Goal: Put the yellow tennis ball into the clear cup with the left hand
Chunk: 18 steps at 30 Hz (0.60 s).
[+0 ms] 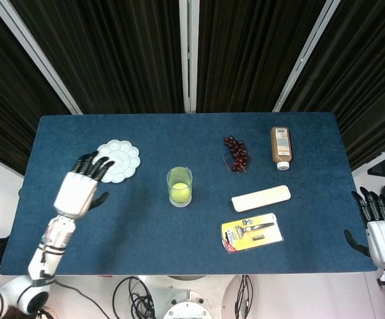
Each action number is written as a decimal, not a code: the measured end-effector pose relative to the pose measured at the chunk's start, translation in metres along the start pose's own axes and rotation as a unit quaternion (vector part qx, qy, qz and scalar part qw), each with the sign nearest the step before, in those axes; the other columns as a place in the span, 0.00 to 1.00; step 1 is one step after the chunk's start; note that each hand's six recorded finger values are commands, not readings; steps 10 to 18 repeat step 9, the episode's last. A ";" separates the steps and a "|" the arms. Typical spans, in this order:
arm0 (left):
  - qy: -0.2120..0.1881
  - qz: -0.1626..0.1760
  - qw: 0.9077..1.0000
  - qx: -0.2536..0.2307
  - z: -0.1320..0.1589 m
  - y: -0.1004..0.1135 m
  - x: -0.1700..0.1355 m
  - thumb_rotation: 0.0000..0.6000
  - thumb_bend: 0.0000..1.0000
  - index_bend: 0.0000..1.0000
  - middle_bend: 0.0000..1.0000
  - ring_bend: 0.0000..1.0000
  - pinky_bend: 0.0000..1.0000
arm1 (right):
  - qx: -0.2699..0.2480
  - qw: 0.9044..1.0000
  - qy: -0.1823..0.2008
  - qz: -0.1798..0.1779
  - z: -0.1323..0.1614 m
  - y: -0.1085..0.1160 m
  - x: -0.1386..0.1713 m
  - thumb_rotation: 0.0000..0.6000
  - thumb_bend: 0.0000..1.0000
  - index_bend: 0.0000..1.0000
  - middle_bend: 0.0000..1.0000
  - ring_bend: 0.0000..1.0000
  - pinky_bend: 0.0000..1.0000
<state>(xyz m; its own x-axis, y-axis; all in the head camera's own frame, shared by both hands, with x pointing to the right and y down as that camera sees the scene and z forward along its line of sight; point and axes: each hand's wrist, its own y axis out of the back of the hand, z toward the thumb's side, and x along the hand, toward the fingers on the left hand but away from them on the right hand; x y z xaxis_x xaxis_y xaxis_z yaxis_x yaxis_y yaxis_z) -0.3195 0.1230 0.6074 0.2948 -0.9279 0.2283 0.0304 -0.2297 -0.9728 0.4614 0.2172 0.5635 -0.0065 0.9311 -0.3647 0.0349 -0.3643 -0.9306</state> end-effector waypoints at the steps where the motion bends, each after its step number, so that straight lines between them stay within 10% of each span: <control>1: 0.016 -0.005 1.000 0.006 -0.011 -0.001 -0.012 1.00 0.18 0.19 0.14 0.05 0.15 | 0.000 1.000 0.001 0.001 0.001 -0.001 0.000 1.00 0.23 0.00 0.00 0.00 0.00; 9: 0.096 -0.035 0.995 -0.004 -0.062 -0.004 -0.084 1.00 0.18 0.18 0.14 0.05 0.15 | 0.009 1.000 0.004 0.010 0.010 -0.007 -0.003 1.00 0.23 0.00 0.00 0.00 0.00; 18: 0.096 -0.035 0.995 -0.004 -0.062 -0.004 -0.084 1.00 0.18 0.18 0.14 0.05 0.15 | 0.009 1.000 0.004 0.010 0.010 -0.007 -0.003 1.00 0.23 0.00 0.00 0.00 0.00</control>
